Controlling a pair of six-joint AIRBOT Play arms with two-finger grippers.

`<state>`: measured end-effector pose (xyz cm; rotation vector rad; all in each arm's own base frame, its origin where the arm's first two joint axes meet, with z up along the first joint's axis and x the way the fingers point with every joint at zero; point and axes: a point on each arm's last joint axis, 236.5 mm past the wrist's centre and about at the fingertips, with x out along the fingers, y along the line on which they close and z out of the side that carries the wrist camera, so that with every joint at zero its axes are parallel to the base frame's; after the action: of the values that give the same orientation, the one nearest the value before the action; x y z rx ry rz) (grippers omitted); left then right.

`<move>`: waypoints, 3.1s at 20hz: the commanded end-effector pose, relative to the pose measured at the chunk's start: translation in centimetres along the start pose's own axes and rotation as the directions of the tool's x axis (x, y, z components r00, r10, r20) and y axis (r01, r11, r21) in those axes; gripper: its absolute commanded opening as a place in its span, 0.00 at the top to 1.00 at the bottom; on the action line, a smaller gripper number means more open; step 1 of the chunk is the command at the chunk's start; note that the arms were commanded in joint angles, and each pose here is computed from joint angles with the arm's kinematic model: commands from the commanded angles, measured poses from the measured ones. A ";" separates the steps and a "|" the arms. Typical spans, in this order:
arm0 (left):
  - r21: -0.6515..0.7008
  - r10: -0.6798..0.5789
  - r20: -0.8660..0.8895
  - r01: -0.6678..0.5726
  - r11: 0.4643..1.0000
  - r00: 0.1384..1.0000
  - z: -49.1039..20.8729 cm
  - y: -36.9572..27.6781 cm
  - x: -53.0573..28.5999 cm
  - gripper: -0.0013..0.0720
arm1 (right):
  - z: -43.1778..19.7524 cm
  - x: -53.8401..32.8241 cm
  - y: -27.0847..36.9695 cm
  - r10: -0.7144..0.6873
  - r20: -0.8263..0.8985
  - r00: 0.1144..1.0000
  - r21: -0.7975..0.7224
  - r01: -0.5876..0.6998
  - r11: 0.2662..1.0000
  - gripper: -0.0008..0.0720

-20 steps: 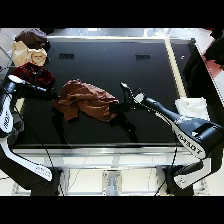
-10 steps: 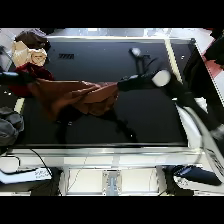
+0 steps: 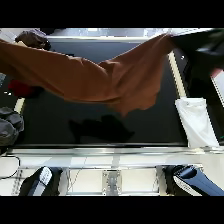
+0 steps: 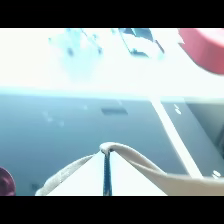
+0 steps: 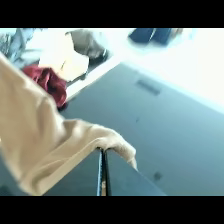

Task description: Fold the shirts.

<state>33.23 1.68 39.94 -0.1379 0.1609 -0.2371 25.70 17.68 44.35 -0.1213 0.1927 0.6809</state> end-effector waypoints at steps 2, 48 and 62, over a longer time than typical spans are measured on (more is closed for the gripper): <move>-0.053 0.060 -0.128 -0.068 0.996 0.990 -3.2 1.6 1.2 0.97 | -4.6 -1.2 -3.1 -0.136 -0.192 0.972 -0.041 0.130 0.991 0.97; -0.668 -0.121 -0.744 -0.733 0.125 0.657 -48.9 4.3 6.9 0.21 | -37.9 9.9 -19.7 0.001 -0.545 0.838 0.606 0.393 0.692 0.48; -0.687 -0.054 -0.726 -0.727 0.014 0.685 -49.3 5.8 8.5 0.97 | -37.6 10.1 -19.6 0.006 -0.532 0.847 0.619 0.384 0.685 0.49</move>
<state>33.70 -0.22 -10.68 -1.4563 1.0315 0.5087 40.68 2.18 6.43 0.4394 0.9305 0.2990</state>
